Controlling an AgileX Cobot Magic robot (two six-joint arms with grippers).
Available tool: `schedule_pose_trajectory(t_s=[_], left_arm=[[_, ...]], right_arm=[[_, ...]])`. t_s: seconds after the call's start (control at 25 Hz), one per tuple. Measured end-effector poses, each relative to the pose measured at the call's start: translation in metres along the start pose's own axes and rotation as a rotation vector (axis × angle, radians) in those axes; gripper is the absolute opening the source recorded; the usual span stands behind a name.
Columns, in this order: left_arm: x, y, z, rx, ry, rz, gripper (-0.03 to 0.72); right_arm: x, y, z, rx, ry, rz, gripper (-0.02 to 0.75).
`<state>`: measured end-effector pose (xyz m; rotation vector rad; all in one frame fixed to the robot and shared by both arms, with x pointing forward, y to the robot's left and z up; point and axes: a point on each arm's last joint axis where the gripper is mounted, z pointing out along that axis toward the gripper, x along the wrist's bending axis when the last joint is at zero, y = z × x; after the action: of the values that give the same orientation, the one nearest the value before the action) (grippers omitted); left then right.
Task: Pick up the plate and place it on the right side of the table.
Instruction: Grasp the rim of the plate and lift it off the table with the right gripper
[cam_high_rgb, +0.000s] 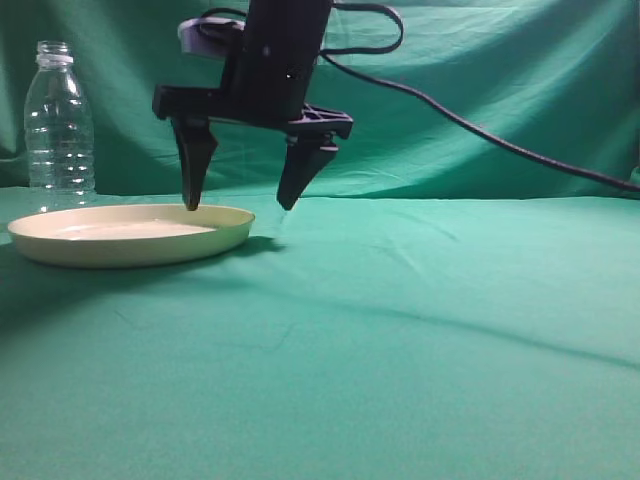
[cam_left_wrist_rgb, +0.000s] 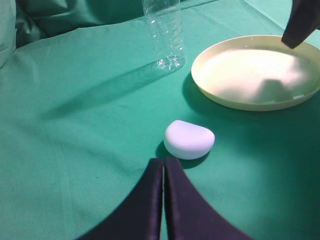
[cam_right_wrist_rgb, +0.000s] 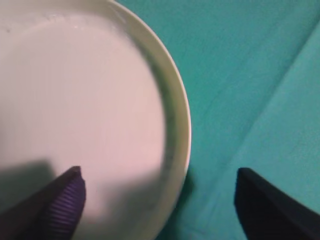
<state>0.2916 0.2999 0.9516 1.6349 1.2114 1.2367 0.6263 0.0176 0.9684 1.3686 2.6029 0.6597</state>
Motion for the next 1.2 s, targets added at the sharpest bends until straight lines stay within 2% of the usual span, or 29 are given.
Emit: schedule_pose_trajectory(t_s=[0.08,0.28,0.32,0.4,0.56,0.64,0.72,0.84,0.88,0.96,1.2], left_arm=[[0.000,0.000,0.000,0.000,0.000,0.000,0.000],[0.000,0.000,0.000,0.000,0.000,0.000,0.000],[0.000,0.000,0.000,0.000,0.000,0.000,0.000],[0.000,0.000,0.000,0.000,0.000,0.000,0.000],[0.000,0.000,0.000,0.000,0.000,0.000,0.000],[0.000,0.000,0.000,0.000,0.000,0.000,0.000],[0.000,0.000,0.000,0.000,0.000,0.000,0.000],[0.000,0.000,0.000,0.000,0.000,0.000,0.000],[0.000,0.000,0.000,0.000,0.000,0.000,0.000],[0.000,0.000,0.000,0.000,0.000,0.000,0.000],[0.000,0.000,0.000,0.000,0.000,0.000,0.000]], right_arm=[[-0.001,-0.001,0.009,-0.003,-0.003,-0.001,0.608],[-0.003,-0.005,0.030,0.006,-0.005,0.000,0.594],[-0.003,-0.006,0.034,0.010,-0.006,-0.002,0.532],[-0.003,-0.006,0.036,0.007,-0.010,-0.013,0.530],[-0.004,-0.006,0.037,-0.002,-0.012,-0.022,0.315],[-0.005,-0.006,0.037,-0.002,-0.026,-0.036,0.141],[-0.006,-0.004,0.036,-0.010,-0.040,-0.033,0.063],[-0.009,0.001,0.029,-0.007,-0.076,-0.014,0.067],[-0.009,0.004,0.024,-0.004,-0.092,-0.017,0.000],[-0.011,0.011,0.010,0.002,-0.128,-0.034,0.000],[-0.014,0.030,-0.065,-0.042,-0.203,-0.054,0.000]])
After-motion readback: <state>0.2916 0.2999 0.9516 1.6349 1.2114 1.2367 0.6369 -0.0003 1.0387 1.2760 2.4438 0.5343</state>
